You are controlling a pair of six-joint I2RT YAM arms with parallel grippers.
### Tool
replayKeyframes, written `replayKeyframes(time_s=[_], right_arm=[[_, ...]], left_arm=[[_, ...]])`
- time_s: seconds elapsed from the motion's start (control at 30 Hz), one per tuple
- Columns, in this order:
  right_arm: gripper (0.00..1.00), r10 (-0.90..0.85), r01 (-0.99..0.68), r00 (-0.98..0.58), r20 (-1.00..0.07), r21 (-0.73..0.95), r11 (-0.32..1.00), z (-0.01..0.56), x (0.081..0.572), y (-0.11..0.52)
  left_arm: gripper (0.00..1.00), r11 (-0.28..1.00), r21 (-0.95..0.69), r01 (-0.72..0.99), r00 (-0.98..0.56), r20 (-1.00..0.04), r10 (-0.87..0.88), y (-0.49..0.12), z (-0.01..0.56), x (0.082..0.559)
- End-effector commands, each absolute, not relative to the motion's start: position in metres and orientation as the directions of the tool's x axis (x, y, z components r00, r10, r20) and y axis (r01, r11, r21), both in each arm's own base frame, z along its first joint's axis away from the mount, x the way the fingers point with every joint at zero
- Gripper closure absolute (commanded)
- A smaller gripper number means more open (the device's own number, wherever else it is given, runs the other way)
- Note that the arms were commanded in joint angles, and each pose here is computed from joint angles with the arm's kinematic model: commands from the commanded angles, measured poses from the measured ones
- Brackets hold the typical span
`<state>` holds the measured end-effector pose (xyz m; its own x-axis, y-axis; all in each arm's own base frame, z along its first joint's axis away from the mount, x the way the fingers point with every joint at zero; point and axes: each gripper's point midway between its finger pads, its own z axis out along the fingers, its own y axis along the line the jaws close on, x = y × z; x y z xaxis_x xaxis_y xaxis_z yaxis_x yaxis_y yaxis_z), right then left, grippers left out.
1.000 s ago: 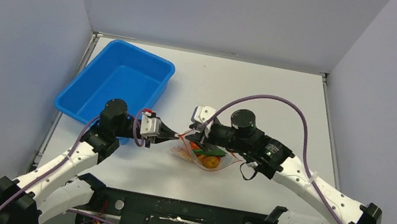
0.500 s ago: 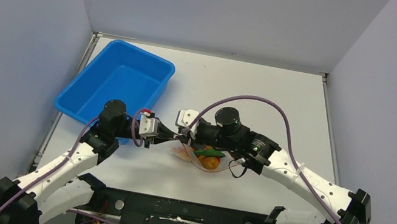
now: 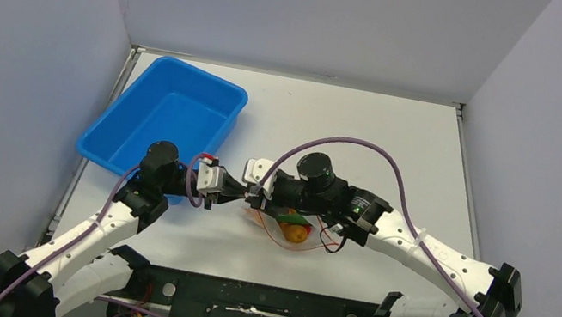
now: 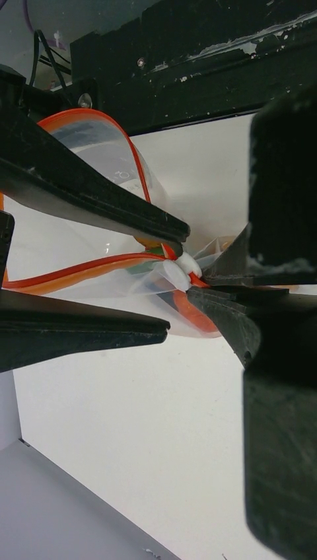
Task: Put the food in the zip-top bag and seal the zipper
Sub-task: Zip the zipper food storage bag at the center of the board.
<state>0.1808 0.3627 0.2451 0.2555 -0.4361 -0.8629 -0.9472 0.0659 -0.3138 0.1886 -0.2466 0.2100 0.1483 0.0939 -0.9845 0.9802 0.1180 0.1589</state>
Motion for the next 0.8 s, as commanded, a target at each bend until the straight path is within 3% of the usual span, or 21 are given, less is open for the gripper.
replayKeyframes(time_s=[0.0,0.2,0.6,0.77], right_arm=[[0.59,-0.427,-0.939,0.28,-0.86,-0.338,0.065,0.259,0.181,0.369],[0.57,-0.442,-0.942,0.268,-0.856,-0.33,0.068,0.257,0.177,0.371],[0.95,-0.445,-0.911,0.285,-0.849,-0.385,0.151,0.265,0.19,0.364],[1.0,-0.466,-0.908,0.283,-0.838,-0.39,0.152,0.261,0.19,0.359]], left_arm=[[1.0,0.085,0.23,0.97,0.227,-0.973,0.043,-0.249,0.23,0.183],[1.0,0.089,0.232,0.969,0.229,-0.972,0.042,-0.249,0.231,0.183],[1.0,0.088,0.236,0.968,0.234,-0.972,0.038,-0.248,0.232,0.181],[1.0,0.088,0.24,0.967,0.237,-0.97,0.046,-0.247,0.233,0.181]])
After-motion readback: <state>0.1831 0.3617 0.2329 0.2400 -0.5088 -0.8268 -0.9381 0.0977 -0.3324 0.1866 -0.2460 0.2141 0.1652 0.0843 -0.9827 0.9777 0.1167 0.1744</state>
